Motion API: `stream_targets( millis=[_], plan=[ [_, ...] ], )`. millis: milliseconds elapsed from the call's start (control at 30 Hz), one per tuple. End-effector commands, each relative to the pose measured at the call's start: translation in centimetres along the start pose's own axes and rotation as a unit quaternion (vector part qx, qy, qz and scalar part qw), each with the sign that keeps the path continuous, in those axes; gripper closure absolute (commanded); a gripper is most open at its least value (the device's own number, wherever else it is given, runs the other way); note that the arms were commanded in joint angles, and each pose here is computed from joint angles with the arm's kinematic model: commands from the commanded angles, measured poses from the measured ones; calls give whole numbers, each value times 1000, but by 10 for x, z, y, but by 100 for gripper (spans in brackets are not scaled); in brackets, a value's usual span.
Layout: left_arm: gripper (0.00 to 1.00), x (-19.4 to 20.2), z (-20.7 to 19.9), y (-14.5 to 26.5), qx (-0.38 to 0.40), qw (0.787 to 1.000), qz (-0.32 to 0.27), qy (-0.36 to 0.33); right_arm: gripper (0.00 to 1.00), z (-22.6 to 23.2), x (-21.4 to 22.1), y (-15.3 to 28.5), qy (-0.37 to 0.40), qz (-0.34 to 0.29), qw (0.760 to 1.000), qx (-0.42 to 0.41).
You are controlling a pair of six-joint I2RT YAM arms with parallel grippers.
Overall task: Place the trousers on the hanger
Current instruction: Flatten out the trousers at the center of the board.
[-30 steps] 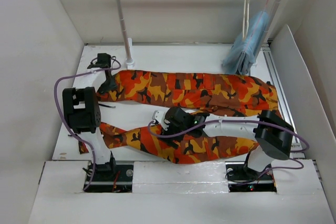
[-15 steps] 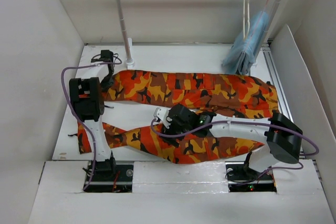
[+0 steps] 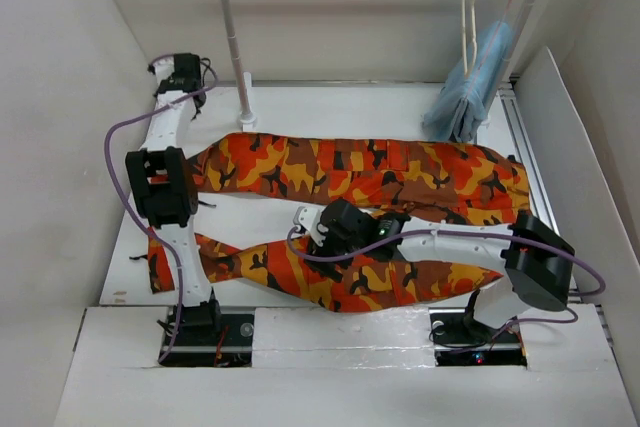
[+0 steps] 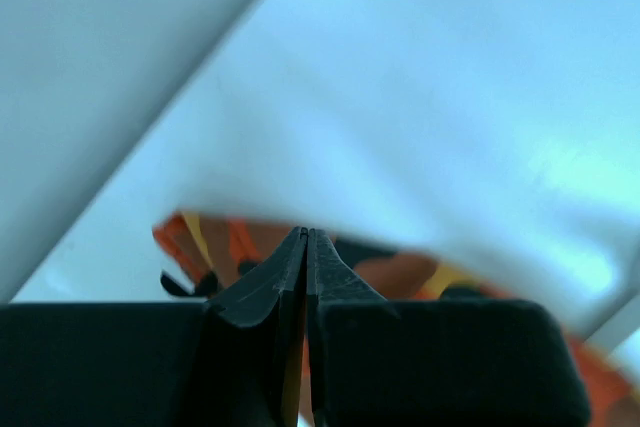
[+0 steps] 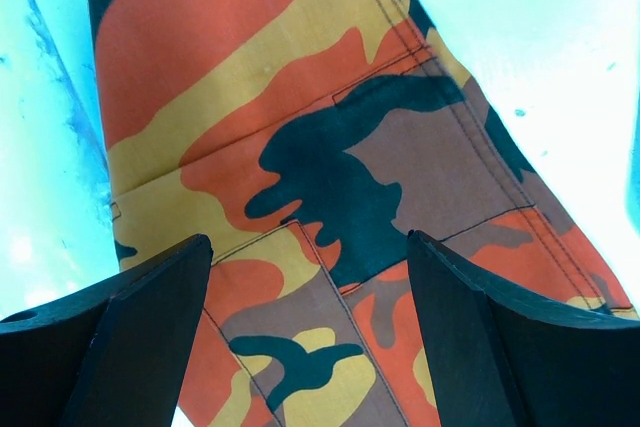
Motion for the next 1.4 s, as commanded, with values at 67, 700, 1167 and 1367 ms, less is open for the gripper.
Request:
stream_targets(
  millis=[67,700,1167,1367],
  plan=[
    [100,-75,-2,9,19,996,-59,64,16,-1,-6,-1,4,10,1000,-9],
    [71,111,15,35,75,993,83,-37,16,-21,-6,6,-9,-29,1000,-3],
    [72,113,18,-3,19,994,92,-63,16,-20,0,6,-22,-24,999,0],
    [100,110,26,-9,-17,994,82,-66,16,-21,2,6,-23,-22,1000,2]
  ],
)
Point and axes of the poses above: each gripper's point midway between its finger pads, its own y axis back along the fingers, its own z axis along the line the jaws close on, x = y × z, the point moved 2 cm from there along y, back along the fingers, and after that the axes turned 2 degrees about y, right-handed, at the moved point
